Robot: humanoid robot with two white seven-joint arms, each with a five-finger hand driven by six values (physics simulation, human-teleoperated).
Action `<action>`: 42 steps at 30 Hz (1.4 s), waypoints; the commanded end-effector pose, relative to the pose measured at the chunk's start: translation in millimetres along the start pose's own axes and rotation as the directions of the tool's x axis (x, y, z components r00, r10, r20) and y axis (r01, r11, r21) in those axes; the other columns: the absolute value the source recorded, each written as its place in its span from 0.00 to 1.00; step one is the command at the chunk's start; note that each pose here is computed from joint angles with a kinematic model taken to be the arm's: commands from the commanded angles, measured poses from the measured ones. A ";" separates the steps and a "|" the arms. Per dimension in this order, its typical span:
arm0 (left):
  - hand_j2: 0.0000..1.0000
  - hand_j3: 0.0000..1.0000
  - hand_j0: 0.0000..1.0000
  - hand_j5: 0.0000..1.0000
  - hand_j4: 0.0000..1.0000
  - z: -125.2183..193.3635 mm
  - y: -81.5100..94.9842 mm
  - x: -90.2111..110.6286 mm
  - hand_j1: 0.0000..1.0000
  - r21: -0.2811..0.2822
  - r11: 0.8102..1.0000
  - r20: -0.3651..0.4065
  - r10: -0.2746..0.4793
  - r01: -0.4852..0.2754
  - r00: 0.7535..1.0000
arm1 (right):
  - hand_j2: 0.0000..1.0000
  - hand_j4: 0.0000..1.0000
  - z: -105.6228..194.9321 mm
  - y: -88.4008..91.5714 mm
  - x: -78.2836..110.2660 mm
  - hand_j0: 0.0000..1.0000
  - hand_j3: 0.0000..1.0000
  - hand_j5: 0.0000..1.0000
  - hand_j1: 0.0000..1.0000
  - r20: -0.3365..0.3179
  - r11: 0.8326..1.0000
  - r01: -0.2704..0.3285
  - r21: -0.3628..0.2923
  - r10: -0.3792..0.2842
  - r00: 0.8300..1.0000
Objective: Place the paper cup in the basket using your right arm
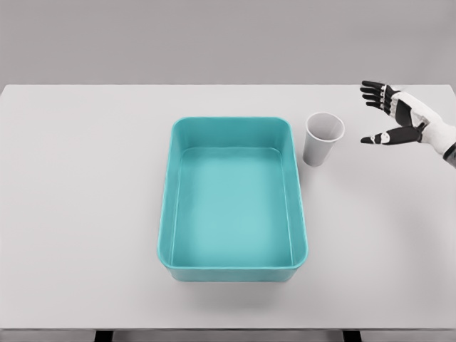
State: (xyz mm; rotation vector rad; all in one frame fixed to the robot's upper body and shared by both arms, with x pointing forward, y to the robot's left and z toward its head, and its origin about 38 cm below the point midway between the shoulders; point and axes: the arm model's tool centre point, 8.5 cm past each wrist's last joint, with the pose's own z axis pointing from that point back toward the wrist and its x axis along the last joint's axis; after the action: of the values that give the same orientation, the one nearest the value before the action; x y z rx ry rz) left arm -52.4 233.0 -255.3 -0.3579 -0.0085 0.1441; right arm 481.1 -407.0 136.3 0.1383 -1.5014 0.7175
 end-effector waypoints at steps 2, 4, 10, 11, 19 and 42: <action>1.00 1.00 1.00 1.00 1.00 0.0 0.0 -0.1 1.00 0.000 1.000 0.000 0.000 0.000 1.000 | 0.98 0.98 -13.0 16.8 -8.3 0.98 0.98 0.98 0.98 -0.013 1.000 0.015 0.022 -0.015 1.000; 1.00 1.00 1.00 1.00 1.00 0.0 0.0 -0.1 1.00 0.000 1.000 0.000 0.000 0.000 1.000 | 0.99 0.99 -16.1 20.5 -8.3 0.99 0.99 0.99 0.99 -0.009 0.999 0.020 0.027 -0.020 1.000; 1.00 1.00 1.00 1.00 1.00 0.0 0.0 -0.1 1.00 0.000 1.000 0.000 0.000 0.000 1.000 | 0.99 0.99 -23.0 29.8 -9.7 0.99 0.99 0.99 0.99 -0.017 0.999 0.007 0.049 -0.006 1.000; 1.00 1.00 1.00 1.00 1.00 0.0 0.0 -0.1 1.00 0.000 1.000 0.000 0.000 0.000 1.000 | 0.99 0.99 -23.2 30.0 -9.3 0.99 0.99 0.99 0.99 -0.016 0.999 0.005 0.050 -0.004 1.000; 1.00 1.00 1.00 1.00 1.00 0.0 0.0 -0.1 1.00 0.000 1.000 0.000 0.000 0.000 1.000 | 0.99 0.99 -24.3 35.0 -10.5 0.99 0.99 0.99 0.99 -0.022 0.998 -0.005 0.069 0.006 1.000; 1.00 1.00 1.00 1.00 1.00 0.0 0.0 -0.1 1.00 0.000 1.000 0.000 0.000 0.000 1.000 | 0.99 0.99 -39.2 56.9 -0.3 0.99 0.99 0.99 0.99 0.009 0.990 -0.026 0.137 0.025 1.000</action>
State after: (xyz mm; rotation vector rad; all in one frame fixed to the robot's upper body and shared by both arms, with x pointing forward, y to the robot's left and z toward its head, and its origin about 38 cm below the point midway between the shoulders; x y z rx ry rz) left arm -52.4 233.0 -255.3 -0.3579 -0.0085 0.1441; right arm 485.5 -345.8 111.4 0.2167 -1.4573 0.8395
